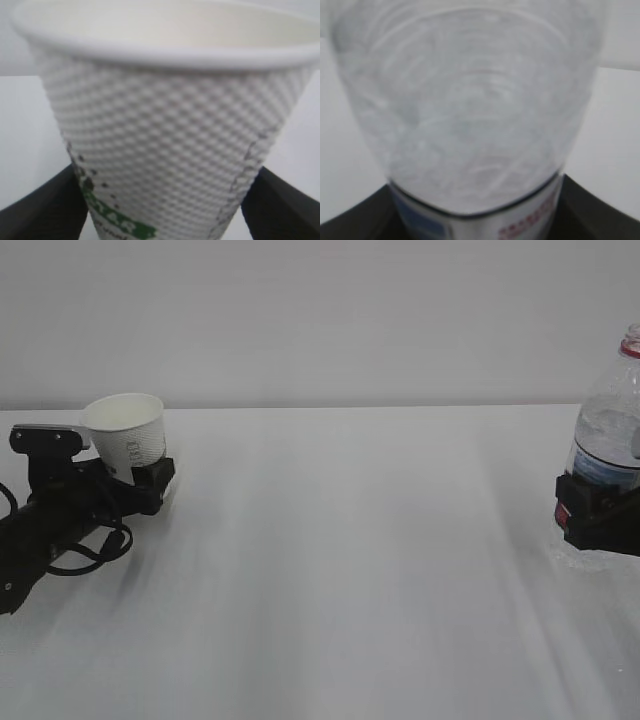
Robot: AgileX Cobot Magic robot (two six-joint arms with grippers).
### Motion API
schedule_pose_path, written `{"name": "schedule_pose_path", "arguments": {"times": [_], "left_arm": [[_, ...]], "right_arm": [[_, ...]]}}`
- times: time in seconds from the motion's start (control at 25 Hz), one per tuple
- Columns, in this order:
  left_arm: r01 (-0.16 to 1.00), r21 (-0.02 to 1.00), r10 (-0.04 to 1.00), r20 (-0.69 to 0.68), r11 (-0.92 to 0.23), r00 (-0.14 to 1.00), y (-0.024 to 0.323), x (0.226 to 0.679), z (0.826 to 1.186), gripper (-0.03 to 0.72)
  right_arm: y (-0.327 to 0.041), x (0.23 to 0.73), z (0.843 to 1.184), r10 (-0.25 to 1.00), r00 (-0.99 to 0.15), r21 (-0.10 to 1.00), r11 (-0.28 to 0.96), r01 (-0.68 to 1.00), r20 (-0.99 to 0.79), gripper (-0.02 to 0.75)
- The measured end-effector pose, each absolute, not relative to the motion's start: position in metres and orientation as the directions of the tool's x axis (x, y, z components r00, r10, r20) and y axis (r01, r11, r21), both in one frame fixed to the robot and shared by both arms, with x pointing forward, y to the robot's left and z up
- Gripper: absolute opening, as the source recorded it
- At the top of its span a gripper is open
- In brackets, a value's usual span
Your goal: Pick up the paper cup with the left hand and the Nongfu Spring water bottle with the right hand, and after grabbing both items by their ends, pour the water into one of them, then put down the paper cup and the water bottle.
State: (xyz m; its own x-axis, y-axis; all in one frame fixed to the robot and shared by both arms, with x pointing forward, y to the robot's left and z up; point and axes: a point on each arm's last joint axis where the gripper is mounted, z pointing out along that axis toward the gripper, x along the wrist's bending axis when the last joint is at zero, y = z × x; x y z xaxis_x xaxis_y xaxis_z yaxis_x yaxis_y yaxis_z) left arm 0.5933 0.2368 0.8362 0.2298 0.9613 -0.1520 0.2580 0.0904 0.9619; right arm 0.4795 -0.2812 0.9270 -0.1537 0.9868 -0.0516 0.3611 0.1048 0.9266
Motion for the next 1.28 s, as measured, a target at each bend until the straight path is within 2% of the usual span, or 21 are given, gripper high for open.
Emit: {"name": "schedule_pose_path", "arguments": {"times": [0.44, 1.0, 1.28], "left_arm": [[0.258, 0.962, 0.962, -0.153, 0.092, 0.227, 0.2371, 0.5934, 0.8362, 0.584], [0.258, 0.962, 0.961, -0.152, 0.089, 0.232, 0.2367, 0.5933, 0.8362, 0.534], [0.262, 0.964, 0.94, -0.135, 0.052, 0.313, 0.2301, 0.5911, 0.836, 0.531]], "right_arm": [[-0.2812, 0.4795, 0.927, 0.987, -0.154, 0.927, 0.105, 0.361, -0.052, 0.45], [-0.2814, 0.4795, 0.927, 0.987, -0.152, 0.927, 0.103, 0.361, -0.051, 0.45], [-0.2815, 0.4795, 0.927, 0.987, -0.15, 0.927, 0.101, 0.362, -0.05, 0.45]]}}
